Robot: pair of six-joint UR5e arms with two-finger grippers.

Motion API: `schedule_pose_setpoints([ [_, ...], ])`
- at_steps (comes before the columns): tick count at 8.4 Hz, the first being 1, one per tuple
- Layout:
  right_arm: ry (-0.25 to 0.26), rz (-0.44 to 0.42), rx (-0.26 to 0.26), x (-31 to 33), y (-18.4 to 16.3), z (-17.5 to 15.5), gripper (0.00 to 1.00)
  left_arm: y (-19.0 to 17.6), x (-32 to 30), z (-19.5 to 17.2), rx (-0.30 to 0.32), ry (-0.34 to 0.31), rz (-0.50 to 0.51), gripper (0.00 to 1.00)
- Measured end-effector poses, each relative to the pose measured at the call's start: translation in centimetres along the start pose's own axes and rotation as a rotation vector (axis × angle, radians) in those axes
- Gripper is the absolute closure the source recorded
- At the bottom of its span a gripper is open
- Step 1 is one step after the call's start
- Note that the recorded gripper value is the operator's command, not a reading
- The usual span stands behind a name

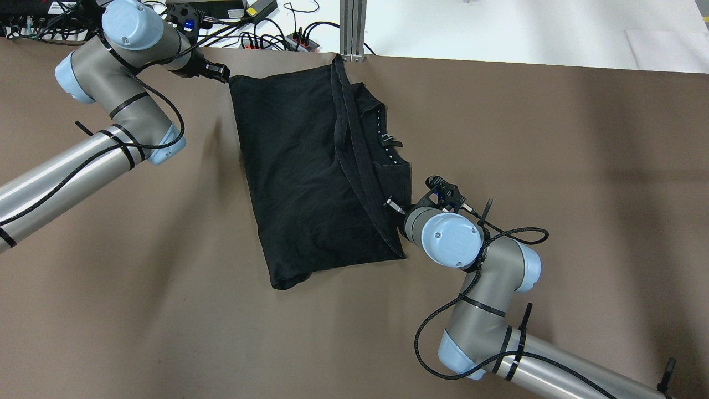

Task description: Fold clothes

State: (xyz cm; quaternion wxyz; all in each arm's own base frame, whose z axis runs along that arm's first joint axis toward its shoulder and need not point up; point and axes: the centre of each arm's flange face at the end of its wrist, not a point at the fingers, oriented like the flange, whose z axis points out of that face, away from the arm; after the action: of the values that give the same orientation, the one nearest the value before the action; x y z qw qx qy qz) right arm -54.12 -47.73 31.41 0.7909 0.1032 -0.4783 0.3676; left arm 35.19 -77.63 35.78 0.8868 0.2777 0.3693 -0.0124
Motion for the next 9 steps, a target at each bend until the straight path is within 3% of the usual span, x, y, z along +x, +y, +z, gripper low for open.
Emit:
schedule_pose_setpoints([
  [2, -0.008, 0.002, 0.0, -0.2, 0.1, -0.2, 1.0, 0.0, 0.0, 0.0, 0.0, 0.001, 0.0, 0.31],
  [6, -0.03, 0.008, -0.012, -0.2, 0.2, -1.4, 1.0, 0.1, 0.2, 0.1, -0.002, 0.001, 0.001, 0.31],
  [9, -0.06, -0.019, -0.083, 2.7, 3.6, -5.4, 1.0, 0.3, 0.4, 0.2, -0.004, 0.003, -0.003, 0.31],
])
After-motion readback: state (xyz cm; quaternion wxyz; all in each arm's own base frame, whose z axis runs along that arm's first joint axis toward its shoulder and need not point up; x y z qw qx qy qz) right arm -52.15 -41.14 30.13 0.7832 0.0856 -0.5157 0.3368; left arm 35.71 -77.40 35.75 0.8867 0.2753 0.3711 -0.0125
